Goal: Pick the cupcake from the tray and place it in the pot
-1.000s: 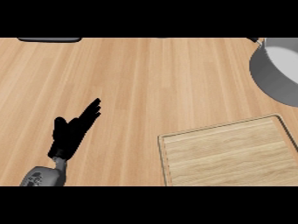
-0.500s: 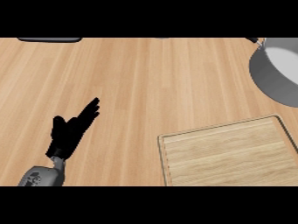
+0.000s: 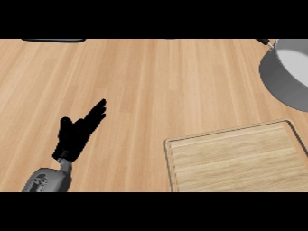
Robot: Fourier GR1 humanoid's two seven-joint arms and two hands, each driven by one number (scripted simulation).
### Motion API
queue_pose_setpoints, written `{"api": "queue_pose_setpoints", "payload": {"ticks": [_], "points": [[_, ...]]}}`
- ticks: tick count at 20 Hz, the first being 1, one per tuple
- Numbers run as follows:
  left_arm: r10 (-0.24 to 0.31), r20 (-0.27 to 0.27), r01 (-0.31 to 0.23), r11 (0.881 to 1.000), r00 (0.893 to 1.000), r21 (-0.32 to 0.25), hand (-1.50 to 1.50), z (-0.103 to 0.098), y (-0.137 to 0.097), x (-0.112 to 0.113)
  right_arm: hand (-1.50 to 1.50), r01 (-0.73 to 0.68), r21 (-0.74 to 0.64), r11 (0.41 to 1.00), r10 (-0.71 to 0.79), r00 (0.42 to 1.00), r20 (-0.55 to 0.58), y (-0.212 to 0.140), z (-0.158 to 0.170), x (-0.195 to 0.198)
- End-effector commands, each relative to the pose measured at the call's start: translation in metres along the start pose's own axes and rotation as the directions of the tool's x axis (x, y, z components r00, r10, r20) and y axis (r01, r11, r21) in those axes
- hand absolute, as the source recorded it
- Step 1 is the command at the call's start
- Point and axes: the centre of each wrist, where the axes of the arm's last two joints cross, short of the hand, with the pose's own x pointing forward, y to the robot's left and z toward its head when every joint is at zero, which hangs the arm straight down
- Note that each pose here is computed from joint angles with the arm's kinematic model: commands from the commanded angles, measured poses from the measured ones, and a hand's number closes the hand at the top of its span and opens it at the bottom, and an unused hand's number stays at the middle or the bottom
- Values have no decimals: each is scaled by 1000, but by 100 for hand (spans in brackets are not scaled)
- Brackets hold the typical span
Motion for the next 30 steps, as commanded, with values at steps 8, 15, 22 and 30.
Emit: {"api": "queue_pose_setpoints", "payload": {"ticks": [8,15,22,30], "points": [[-8,13,8,1000,1000,-9,0,-1,18,7,150,-320,121,940,325,946,-16,54,-56,51],[-3,12,3,999,1000,-44,0,-4,-8,2,150,-529,264,806,568,817,-96,98,-63,56],[-25,19,26,999,999,-34,0,1,-5,3,-150,-402,560,725,621,732,-280,122,-69,62],[0,16,0,1000,1000,-10,0,2,1,4,-150,-85,238,968,135,969,-206,134,-77,75]]}}
